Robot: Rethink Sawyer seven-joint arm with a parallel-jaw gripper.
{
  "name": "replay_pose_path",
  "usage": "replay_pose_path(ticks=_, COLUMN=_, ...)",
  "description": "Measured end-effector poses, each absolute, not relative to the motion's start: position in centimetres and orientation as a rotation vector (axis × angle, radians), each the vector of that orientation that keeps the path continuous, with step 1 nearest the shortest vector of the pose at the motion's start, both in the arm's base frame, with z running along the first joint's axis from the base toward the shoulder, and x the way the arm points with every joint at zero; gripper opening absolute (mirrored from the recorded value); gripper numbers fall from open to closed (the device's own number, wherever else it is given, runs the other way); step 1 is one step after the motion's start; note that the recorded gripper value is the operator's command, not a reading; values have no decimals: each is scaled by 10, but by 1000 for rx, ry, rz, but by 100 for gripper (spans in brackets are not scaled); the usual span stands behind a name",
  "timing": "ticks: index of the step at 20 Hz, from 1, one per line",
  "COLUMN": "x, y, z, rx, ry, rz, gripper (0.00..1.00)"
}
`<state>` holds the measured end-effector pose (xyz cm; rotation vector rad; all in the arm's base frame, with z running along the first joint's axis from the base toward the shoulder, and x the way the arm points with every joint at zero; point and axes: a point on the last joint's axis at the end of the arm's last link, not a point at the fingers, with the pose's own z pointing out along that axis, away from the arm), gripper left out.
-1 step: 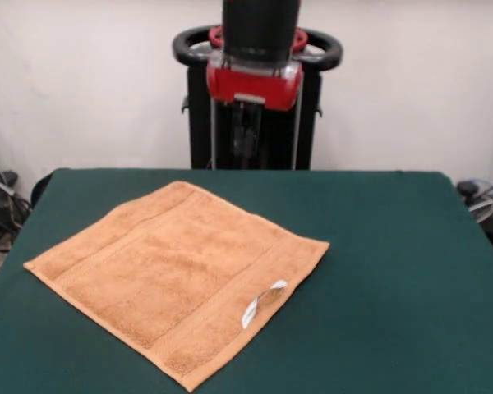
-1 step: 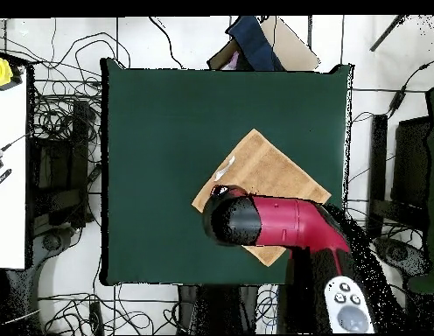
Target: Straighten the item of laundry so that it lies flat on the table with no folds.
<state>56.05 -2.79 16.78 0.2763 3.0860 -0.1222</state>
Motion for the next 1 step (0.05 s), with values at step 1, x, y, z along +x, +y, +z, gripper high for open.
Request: replay_pose_path(ticks=1, x=561, y=-29, z=180, rx=278, ry=3097, rz=-138, gripper=0)
